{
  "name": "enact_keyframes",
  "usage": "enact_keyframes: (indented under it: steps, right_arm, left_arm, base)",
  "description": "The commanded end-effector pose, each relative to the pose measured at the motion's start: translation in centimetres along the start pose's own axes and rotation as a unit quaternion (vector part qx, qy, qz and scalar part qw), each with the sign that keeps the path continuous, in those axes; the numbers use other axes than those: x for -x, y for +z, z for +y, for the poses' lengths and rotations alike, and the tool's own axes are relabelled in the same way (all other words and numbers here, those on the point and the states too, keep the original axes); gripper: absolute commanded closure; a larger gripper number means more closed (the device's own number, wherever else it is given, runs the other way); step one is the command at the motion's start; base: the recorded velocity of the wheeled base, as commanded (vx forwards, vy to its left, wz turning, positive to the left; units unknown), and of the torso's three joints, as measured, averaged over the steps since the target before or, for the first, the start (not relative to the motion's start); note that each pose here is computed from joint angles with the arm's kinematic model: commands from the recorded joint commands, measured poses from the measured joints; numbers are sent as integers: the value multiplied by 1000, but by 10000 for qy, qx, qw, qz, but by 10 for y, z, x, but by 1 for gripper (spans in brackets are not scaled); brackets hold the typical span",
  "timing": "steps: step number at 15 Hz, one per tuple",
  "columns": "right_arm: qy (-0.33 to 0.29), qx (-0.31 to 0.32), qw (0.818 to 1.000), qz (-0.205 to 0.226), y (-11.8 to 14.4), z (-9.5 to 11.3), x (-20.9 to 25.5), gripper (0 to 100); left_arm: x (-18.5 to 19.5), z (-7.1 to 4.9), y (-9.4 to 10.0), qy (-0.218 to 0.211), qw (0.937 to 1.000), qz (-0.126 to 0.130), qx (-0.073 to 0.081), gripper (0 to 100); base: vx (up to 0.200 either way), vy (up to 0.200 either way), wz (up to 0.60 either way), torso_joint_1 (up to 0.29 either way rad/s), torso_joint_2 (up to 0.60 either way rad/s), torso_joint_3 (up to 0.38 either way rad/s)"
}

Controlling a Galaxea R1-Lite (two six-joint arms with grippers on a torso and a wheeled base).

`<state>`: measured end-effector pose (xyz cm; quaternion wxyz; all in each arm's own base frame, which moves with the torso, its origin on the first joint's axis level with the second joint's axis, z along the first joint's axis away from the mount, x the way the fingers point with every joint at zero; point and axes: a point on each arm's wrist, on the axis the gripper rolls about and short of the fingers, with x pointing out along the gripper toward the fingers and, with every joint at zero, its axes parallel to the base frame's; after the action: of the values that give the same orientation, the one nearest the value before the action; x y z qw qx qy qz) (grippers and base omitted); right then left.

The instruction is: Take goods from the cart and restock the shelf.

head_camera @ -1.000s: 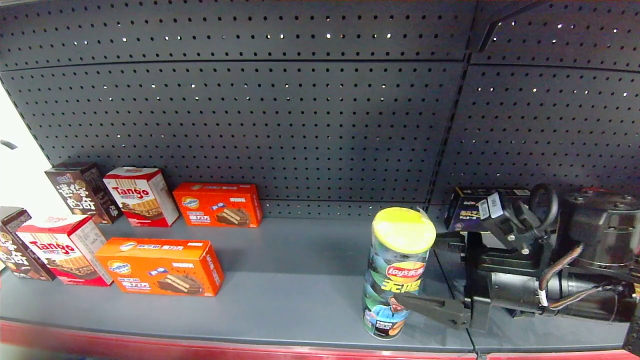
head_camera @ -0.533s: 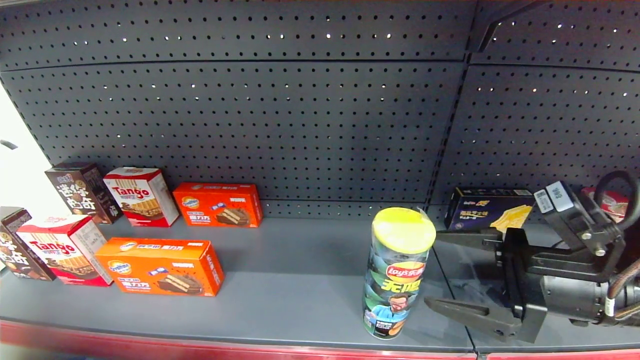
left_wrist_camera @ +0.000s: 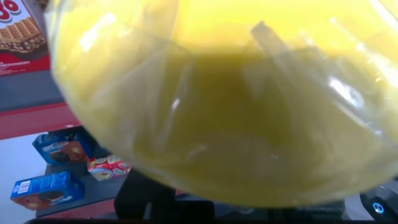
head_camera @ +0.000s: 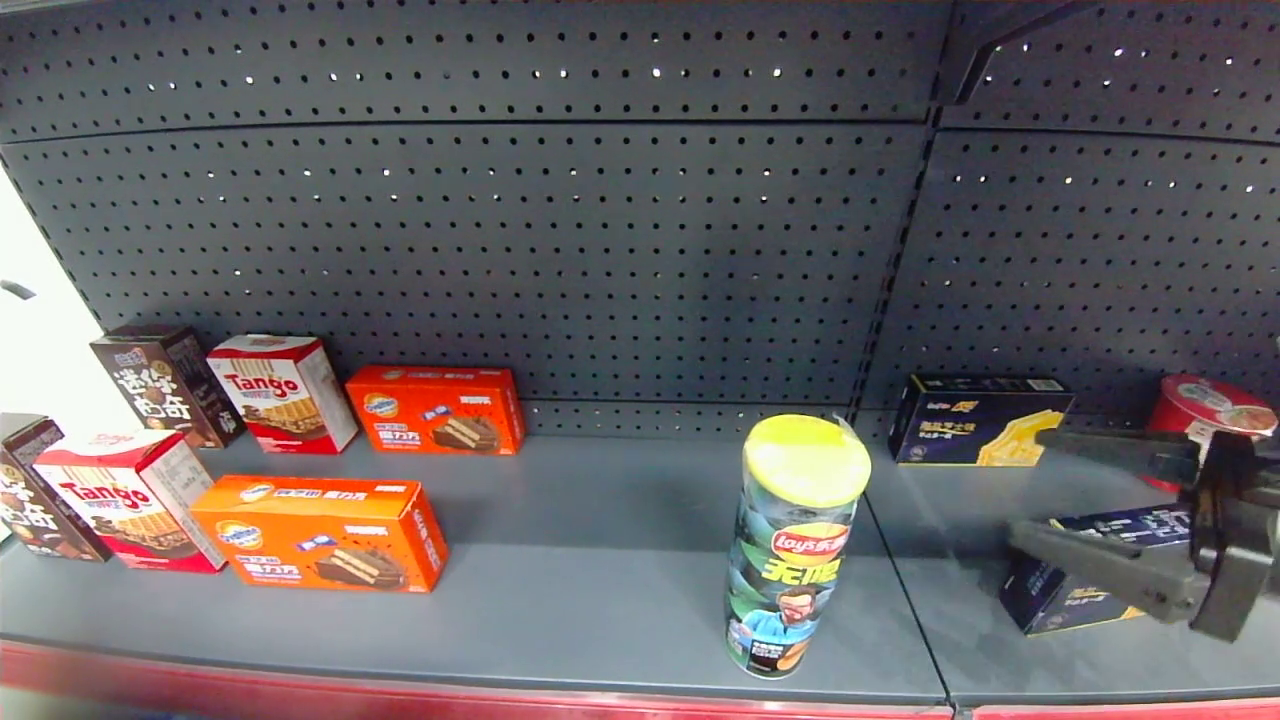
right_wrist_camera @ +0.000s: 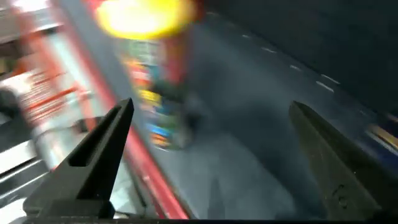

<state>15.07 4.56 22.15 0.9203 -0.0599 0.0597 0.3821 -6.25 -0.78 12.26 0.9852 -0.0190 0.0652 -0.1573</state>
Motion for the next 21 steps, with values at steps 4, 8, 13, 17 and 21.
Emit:
enact_keyframes:
  steps: [4,8,13,17,21]
  right_arm:
    - [-1022,-313,9936,-373,24,-5,25,0]
    - [-1316,-667,9879,-476,10,17,52,0]
    - [-1643,-790,9828,-279,-13,53,98,0]
    - [-1942,-821,9772,-236,-18,61,109,0]
    - [-2000,-785,9762,-309,-19,64,113,0]
  left_arm:
    - [2,-1,7,6,9999,-150,-48,100]
    - [-11,4,57,-487,9981,-356,-155,100]
    - [-49,12,121,-1048,9942,-199,-164,100]
    - [-76,13,142,-1576,9873,-115,-159,100]
    - [-96,14,142,-1684,9853,262,-73,100]
  base:
    - [0,0,0,0,0,0]
    - [0,0,0,0,0,0]
    - [0,0,0,0,0,0]
    - [0,0,0,0,0,0]
    - [0,0,0,0,0,0]
